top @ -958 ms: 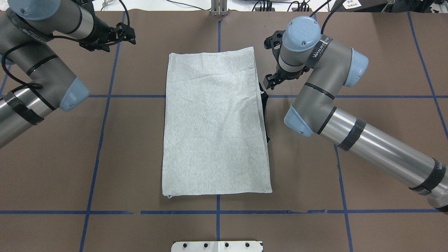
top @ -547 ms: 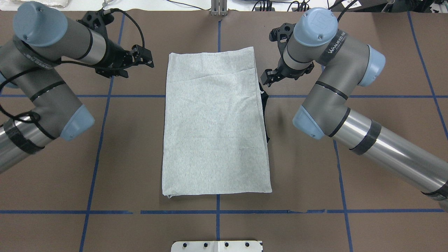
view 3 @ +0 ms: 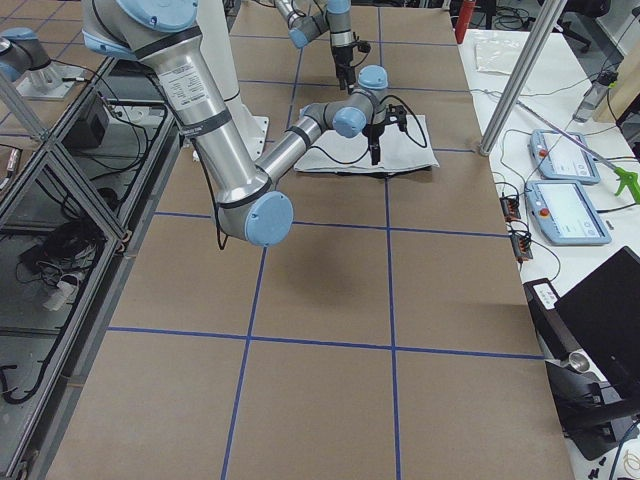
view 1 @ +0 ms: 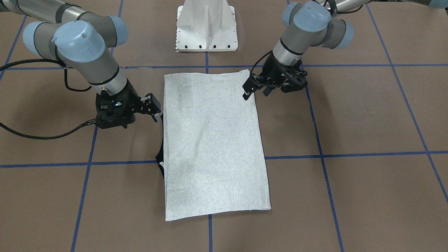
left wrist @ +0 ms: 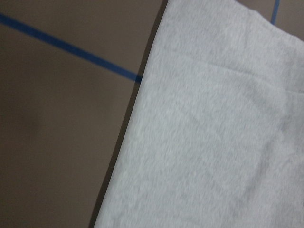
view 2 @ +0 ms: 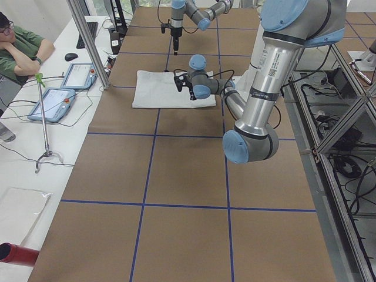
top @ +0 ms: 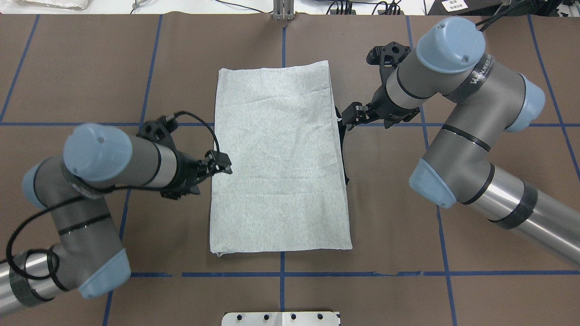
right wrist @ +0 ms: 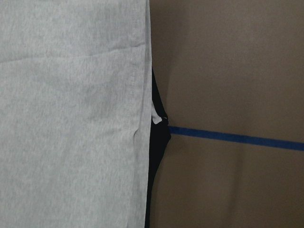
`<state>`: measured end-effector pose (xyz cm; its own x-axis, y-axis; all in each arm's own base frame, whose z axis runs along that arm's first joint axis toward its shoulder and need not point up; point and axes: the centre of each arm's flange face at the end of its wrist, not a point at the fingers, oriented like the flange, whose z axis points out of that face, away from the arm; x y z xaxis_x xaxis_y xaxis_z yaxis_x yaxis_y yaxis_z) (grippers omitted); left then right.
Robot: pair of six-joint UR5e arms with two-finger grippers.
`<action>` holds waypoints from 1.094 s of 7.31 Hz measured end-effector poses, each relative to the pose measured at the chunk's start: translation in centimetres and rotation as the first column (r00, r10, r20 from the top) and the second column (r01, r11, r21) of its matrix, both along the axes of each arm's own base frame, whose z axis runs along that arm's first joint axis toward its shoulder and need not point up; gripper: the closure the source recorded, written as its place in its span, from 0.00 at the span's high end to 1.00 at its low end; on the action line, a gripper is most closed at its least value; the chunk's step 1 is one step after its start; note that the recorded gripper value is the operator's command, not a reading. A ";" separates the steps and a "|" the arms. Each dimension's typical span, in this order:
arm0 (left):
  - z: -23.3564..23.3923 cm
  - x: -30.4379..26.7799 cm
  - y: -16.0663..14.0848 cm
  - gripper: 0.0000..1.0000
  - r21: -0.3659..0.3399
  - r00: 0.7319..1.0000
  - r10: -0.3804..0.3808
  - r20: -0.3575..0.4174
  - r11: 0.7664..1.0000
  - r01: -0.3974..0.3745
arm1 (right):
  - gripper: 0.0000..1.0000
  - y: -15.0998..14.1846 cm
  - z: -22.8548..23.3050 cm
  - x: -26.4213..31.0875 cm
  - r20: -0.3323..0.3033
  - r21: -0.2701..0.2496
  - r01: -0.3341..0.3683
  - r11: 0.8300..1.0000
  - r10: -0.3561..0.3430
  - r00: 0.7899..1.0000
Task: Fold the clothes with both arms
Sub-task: 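Lower the left gripper to the near shirt corner while the right holds the far edge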
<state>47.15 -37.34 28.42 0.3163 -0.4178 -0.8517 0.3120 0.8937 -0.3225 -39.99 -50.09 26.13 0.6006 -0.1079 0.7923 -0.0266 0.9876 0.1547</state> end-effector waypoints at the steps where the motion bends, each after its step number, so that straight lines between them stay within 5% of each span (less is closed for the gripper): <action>1: 1.1 2.2 3.3 0.96 -0.056 1.000 -0.005 0.014 0.998 0.006 | 1.00 1.1 -0.6 0.0 0.018 -0.017 -0.005 1.000 0.005 1.000; 4: 2.5 4.5 8.4 0.90 -0.154 0.999 0.005 0.046 0.988 0.002 | 1.00 2.4 -1.3 -0.6 0.038 -0.045 -0.011 0.999 0.013 0.999; 8: 1.9 4.8 10.3 0.75 -0.200 0.998 0.019 0.064 0.980 -0.006 | 1.00 2.5 -1.2 -0.7 0.037 -0.050 -0.012 0.999 0.014 0.999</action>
